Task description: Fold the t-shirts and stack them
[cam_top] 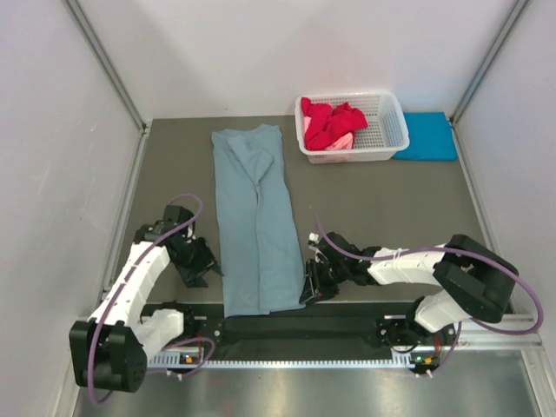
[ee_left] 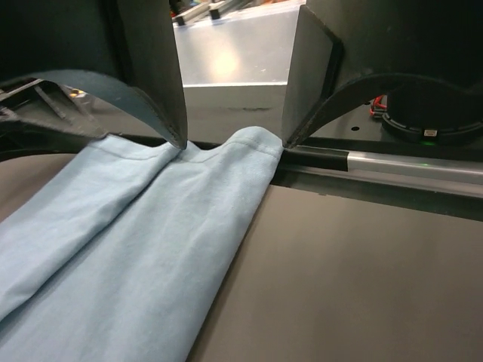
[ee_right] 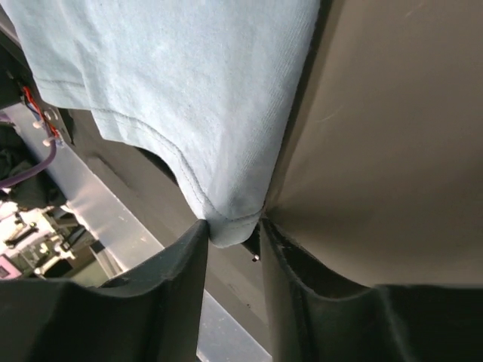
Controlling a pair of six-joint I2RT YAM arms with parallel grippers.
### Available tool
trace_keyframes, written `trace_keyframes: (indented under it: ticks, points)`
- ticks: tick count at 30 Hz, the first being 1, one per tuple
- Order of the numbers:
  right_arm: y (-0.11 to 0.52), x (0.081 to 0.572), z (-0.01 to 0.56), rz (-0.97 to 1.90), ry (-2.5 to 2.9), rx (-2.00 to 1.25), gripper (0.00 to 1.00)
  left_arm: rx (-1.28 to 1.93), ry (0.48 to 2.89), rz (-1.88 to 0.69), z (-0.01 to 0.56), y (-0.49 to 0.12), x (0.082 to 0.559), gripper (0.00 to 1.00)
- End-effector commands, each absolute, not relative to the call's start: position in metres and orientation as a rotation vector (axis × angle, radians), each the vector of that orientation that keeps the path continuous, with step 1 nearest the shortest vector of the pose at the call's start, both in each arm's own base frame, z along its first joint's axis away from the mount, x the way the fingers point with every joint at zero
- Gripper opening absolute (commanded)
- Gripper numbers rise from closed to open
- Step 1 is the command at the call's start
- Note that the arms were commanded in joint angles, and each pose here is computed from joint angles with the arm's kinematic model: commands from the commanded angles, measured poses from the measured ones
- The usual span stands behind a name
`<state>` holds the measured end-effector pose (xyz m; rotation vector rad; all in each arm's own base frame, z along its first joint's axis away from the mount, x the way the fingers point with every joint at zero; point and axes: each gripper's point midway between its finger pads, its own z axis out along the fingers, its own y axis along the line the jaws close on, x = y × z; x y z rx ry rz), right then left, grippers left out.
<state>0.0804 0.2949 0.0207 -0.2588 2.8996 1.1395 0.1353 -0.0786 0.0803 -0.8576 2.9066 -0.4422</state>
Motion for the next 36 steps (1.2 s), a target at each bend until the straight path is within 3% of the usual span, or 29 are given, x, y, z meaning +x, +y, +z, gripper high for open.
trace_keyframes:
  ticks: [1,4,7,10,12,17,27,31,36]
  points:
    - [0.308,0.093,0.033,1.148,2.823,-0.266,0.26,-0.845,2.951,-0.323,0.075,-0.074,0.128,0.58]
    - [0.308,0.095,0.036,1.156,2.81,-0.261,0.13,-0.834,3.031,-0.249,0.063,-0.079,0.12,0.59]
    - [0.308,0.095,0.039,1.163,2.797,-0.26,0.08,-0.849,3.072,-0.166,0.055,-0.079,0.114,0.58]
    - [0.308,0.097,0.04,1.162,2.79,-0.254,0.07,-0.88,3.035,-0.154,0.054,-0.078,0.115,0.55]
    - [0.306,0.097,0.038,1.163,2.79,-0.245,0.07,-0.933,3.006,-0.212,0.054,-0.084,0.114,0.47]
    - [0.305,0.097,0.035,1.182,2.788,-0.208,0.06,-0.907,3.018,-0.317,0.043,-0.098,0.098,0.41]
    - [0.304,0.098,0.031,1.183,2.787,-0.193,0.04,-0.864,3.032,-0.113,0.036,-0.102,0.089,0.51]
    - [0.304,0.098,0.032,1.185,2.785,-0.19,0.03,-0.89,3.01,-0.187,0.033,-0.112,0.087,0.43]
    - [0.302,0.099,0.032,1.191,2.779,-0.174,0.02,-0.964,3.039,-0.267,0.01,-0.121,0.074,0.5]
